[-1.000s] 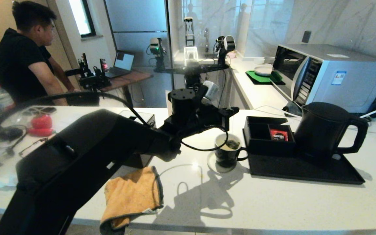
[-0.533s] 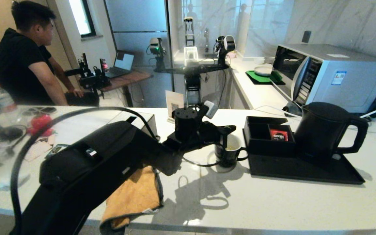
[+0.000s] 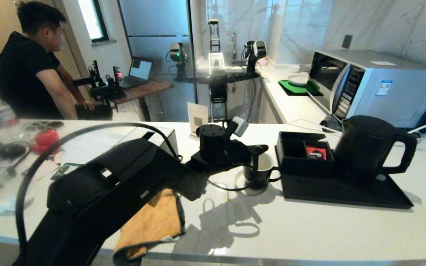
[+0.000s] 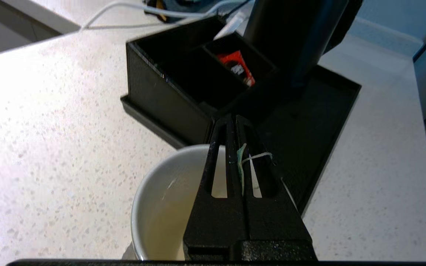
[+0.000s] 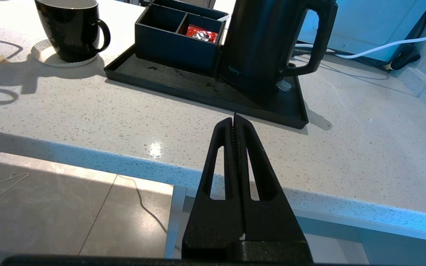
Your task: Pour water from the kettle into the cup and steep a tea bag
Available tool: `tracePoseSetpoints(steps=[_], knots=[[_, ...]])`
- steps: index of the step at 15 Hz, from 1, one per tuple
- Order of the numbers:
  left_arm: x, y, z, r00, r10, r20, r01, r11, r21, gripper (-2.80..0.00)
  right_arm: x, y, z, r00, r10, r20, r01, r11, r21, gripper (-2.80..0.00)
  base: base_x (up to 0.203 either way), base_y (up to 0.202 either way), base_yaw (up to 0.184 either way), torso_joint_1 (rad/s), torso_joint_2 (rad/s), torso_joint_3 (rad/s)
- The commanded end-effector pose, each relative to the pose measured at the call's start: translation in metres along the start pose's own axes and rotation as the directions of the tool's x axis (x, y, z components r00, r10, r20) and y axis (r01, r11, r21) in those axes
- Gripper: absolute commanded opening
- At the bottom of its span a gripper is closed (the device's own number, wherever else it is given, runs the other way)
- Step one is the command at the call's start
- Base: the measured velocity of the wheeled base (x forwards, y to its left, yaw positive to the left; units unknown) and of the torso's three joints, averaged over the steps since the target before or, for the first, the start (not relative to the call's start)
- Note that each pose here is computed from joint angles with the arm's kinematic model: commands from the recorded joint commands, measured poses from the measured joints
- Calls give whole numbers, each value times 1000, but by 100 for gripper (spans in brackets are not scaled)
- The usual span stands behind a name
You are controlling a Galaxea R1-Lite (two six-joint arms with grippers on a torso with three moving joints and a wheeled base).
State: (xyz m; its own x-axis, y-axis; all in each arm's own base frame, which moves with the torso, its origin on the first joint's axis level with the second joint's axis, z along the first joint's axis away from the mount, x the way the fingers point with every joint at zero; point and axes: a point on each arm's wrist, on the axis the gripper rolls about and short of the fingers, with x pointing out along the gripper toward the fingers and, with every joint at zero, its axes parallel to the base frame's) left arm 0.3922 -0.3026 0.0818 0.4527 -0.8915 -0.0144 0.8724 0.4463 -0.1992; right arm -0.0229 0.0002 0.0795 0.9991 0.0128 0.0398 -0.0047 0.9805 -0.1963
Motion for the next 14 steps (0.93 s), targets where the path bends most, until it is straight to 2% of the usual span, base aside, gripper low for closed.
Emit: tracePoseSetpoints(steps=[1,7,11,14], knots=[[-5,-9,28,999,-14,50,12,1000,25,-280,0,0,0,1000,1,0,-1,1000,-2,-280,0,0,0,0,0,0],[-21,-28,81,993,-30,117,22,998,67,-280,0,0,0,1000,1,0,-1,1000,-2,-280,0,0,0,0,0,0],[-23,-32,86,992,-31,125,20,996,84,-280,0,0,0,1000,1,0,-1,1000,-1,-280,0,0,0,0,0,0],[-23,-29,74,995,-23,100,16,997,71,-280,0,0,0,1000,1,0,-1,1000,-2,-280,0,0,0,0,0,0]])
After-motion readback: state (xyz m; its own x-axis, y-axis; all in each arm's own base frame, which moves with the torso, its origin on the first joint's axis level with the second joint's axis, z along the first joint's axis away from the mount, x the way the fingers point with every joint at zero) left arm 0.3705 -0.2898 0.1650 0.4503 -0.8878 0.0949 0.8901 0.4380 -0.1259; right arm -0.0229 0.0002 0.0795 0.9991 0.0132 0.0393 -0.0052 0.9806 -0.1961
